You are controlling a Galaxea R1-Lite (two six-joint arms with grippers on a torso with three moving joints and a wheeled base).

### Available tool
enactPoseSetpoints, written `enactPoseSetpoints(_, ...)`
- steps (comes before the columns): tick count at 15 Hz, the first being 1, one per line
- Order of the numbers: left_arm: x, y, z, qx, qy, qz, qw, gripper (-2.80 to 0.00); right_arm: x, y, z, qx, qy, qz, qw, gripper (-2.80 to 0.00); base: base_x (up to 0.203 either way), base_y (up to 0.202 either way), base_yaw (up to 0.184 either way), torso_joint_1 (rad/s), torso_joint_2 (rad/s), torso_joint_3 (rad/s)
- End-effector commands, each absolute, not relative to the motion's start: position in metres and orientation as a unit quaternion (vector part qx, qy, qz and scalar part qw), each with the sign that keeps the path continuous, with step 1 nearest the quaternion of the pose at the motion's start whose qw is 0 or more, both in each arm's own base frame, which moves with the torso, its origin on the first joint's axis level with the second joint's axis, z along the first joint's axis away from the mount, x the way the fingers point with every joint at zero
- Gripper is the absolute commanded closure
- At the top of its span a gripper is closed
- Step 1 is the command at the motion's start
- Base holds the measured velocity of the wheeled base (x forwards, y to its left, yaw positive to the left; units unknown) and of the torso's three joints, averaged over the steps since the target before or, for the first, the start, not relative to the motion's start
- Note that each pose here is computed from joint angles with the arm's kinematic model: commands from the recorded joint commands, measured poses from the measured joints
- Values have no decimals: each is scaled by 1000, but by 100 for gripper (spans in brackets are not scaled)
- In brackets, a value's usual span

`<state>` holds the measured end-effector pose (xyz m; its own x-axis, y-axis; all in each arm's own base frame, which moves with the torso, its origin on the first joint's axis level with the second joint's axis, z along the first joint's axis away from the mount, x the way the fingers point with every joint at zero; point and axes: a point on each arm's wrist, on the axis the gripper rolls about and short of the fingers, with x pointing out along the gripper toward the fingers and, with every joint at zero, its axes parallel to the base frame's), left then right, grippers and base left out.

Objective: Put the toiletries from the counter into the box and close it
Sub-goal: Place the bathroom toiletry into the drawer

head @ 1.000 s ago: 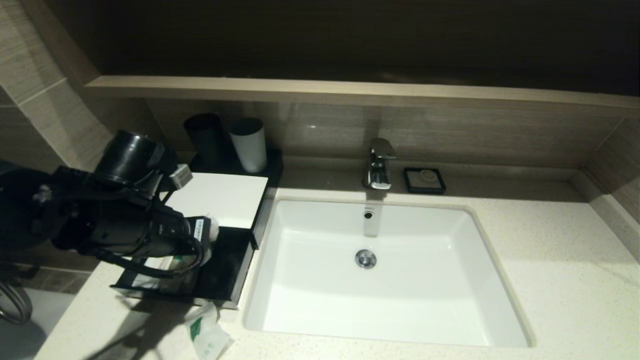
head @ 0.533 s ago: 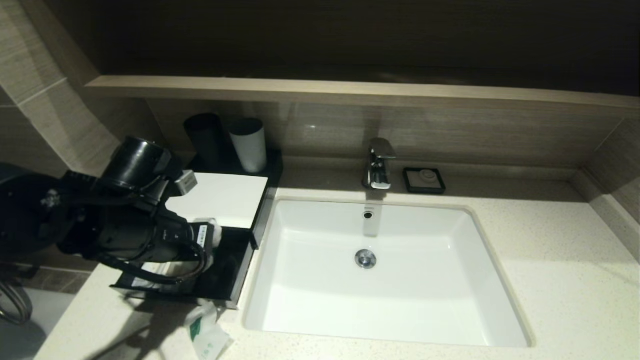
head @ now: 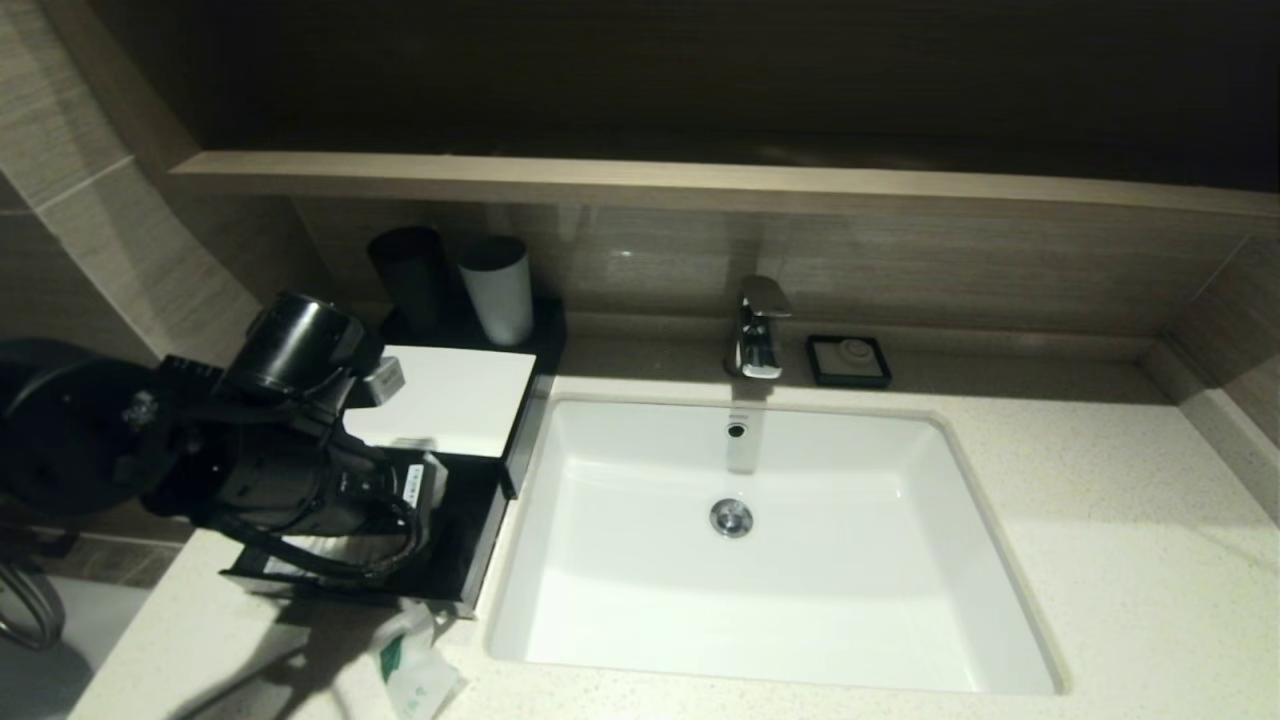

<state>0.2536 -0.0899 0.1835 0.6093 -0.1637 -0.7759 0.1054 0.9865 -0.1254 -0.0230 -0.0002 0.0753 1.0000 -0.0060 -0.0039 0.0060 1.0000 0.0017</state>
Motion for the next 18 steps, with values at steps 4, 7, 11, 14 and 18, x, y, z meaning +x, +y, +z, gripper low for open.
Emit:
enactPoseSetpoints(4,262,-93,176,-32,445,-72,892,0,-23,0,75,1,2,-3,1000,0,0,0,0,0,0,0)
enactPoseSetpoints(7,268,-95,171,-28,451,-68,890,0,-23,0,75,1,2,-3,1000,0,0,0,0,0,0,0)
enactPoseSetpoints(11,275,-97,168,-27,450,-65,890,0,-23,0,75,1,2,-3,1000,0,0,0,0,0,0,0)
enactPoseSetpoints(14,278,-98,167,-26,452,-65,889,0,-23,0,75,1,2,-3,1000,0,0,0,0,0,0,0)
enactPoseSetpoints(18,276,-98,163,-24,461,-63,885,0,-23,0,75,1,2,-3,1000,0,0,0,0,0,0,0)
